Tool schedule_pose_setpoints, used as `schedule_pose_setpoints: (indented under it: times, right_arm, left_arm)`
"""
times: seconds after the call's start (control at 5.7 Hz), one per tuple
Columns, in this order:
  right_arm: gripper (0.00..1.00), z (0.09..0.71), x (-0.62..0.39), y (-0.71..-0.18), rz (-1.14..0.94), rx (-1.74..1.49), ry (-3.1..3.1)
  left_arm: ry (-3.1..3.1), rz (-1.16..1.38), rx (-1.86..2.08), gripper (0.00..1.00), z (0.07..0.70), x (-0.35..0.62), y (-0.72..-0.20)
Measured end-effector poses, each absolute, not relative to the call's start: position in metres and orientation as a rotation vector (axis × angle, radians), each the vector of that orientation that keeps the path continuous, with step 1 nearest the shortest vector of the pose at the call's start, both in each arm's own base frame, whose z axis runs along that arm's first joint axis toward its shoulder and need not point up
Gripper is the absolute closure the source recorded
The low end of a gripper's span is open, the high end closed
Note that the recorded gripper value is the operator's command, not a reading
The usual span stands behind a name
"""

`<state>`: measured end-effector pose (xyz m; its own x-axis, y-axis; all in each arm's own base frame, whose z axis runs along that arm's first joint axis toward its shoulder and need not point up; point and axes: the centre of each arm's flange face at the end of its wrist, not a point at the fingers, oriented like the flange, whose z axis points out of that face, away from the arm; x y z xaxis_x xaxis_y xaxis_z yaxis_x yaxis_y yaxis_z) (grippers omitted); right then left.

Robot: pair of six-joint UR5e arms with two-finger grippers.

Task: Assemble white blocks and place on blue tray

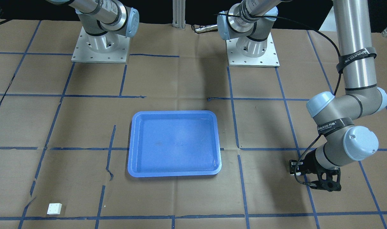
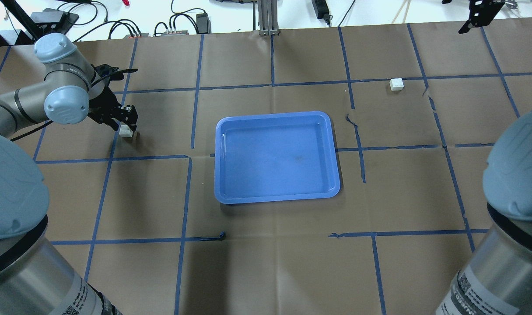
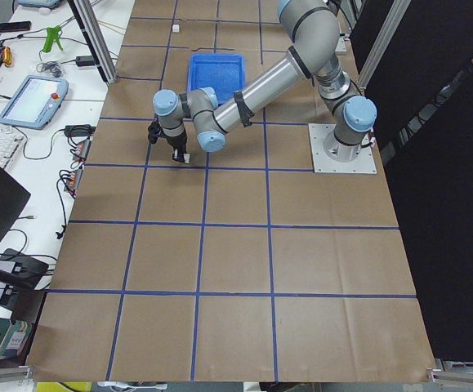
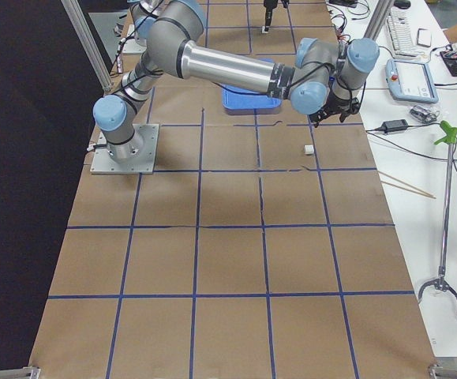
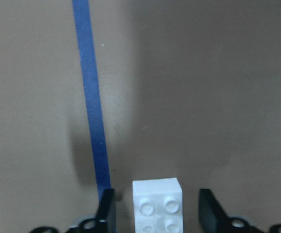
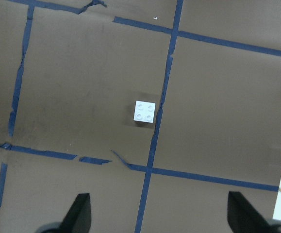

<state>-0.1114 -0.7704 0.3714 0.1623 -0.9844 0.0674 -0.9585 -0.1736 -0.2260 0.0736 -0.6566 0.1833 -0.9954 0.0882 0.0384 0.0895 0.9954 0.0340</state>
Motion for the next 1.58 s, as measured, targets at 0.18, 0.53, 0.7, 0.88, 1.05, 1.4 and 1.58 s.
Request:
schedule_pose_setpoints:
  times: [0.18, 0.53, 0.7, 0.88, 1.05, 1.4, 1.58]
  right_arm:
    - [0.00, 0.331, -0.127, -0.780, -0.385, -2.188, 1.905]
    - [0.00, 0.252, -0.139, -0.789, -0.495, -2.010, 1.856]
    - [0.00, 0.223, -0.135, -0.787, -0.534, -1.939, 1.831]
    - [0.00, 0.202, -0.130, -0.782, -0.559, -1.884, 1.812]
    - [0.00, 0.190, -0.128, -0.780, -0.574, -1.870, 1.808]
    - [0.00, 0.178, -0.128, -0.782, -0.597, -1.913, 1.795]
    - [0.00, 0.174, -0.128, -0.781, -0.596, -1.933, 1.778]
  left_arm:
    - [-3.101, -0.049, -0.165, 0.90, 0.188, 0.071, -0.656]
    - [-3.060, -0.007, -0.581, 0.89, 0.213, 0.030, -0.656]
    - [-2.983, 0.017, -0.933, 0.89, 0.227, -0.019, -0.654]
    - [-2.865, 0.039, -1.285, 0.89, 0.243, -0.088, -0.645]
    - [-2.721, 0.041, -1.576, 0.89, 0.253, -0.157, -0.625]
    - [-2.326, -0.002, -2.098, 0.89, 0.248, -0.242, -0.570]
    - [-2.268, -0.034, -2.138, 0.87, 0.237, -0.262, -0.547]
